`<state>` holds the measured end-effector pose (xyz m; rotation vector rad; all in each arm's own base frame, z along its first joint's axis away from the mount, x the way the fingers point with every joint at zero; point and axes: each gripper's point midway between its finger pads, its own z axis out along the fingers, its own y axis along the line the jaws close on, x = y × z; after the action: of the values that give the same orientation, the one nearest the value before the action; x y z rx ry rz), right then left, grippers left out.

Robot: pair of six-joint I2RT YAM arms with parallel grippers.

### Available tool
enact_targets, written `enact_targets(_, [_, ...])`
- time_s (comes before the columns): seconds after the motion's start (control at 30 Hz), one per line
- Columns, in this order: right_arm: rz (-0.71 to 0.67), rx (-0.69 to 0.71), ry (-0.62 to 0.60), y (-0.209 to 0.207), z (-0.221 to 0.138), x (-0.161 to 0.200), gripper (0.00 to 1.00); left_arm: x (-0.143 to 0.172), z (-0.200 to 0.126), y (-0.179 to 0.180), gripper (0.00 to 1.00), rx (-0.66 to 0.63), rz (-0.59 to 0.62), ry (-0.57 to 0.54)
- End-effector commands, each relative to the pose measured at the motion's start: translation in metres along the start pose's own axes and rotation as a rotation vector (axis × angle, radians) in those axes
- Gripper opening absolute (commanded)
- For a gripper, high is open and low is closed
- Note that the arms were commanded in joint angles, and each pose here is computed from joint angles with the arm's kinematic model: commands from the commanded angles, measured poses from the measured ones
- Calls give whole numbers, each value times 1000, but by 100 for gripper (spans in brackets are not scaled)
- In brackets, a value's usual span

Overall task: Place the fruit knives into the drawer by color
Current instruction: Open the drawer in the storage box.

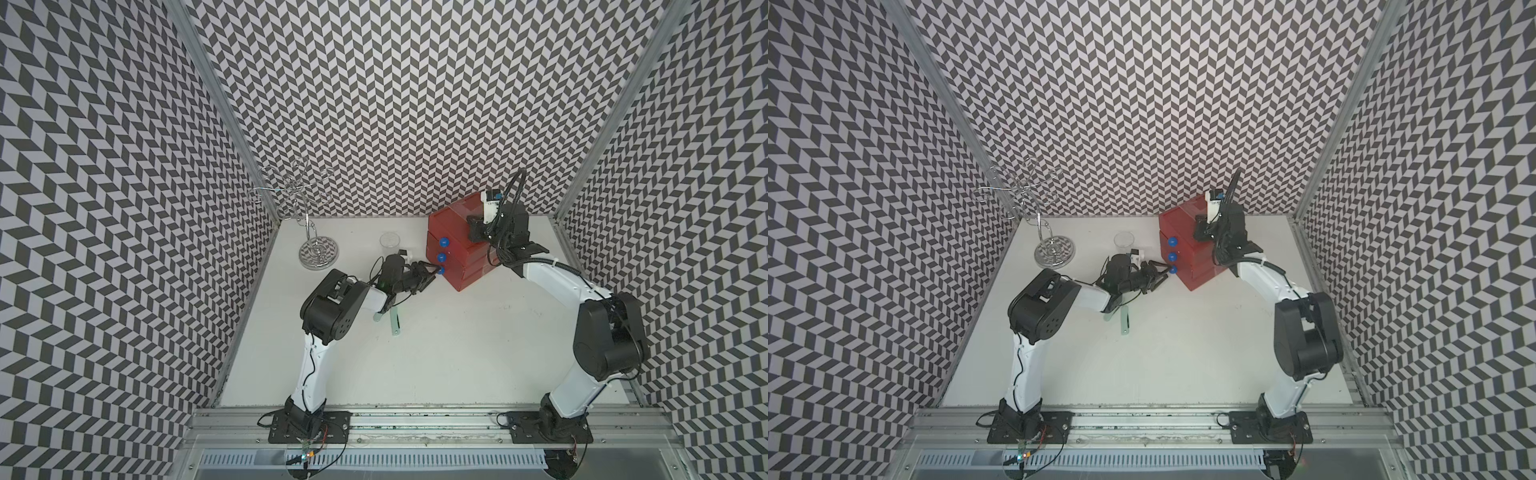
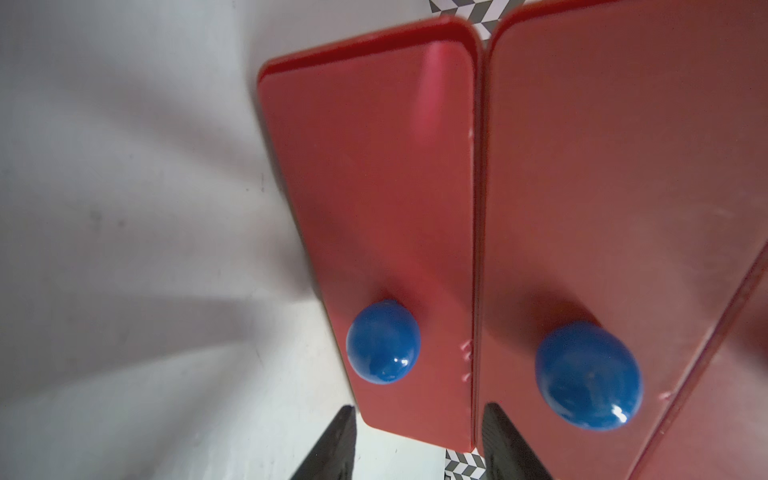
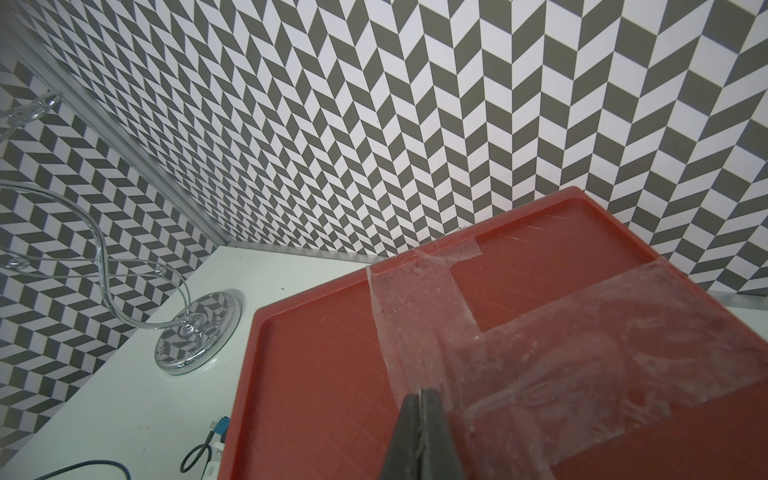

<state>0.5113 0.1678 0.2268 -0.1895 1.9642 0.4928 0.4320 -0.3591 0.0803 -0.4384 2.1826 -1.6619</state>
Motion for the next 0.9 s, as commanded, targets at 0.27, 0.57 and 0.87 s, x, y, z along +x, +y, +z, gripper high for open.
enact_targets(0.27, [203,117,742,-36,-14,245,0,-7,12,3,48,49,-19,1])
enact_targets(0.57, [203,115,744,-36,-14,246,0,-10,17,3,48,60,-25,2])
enact_targets(0.87, [205,115,747,-36,-14,246,0,-13,24,4,46,73,-32,12])
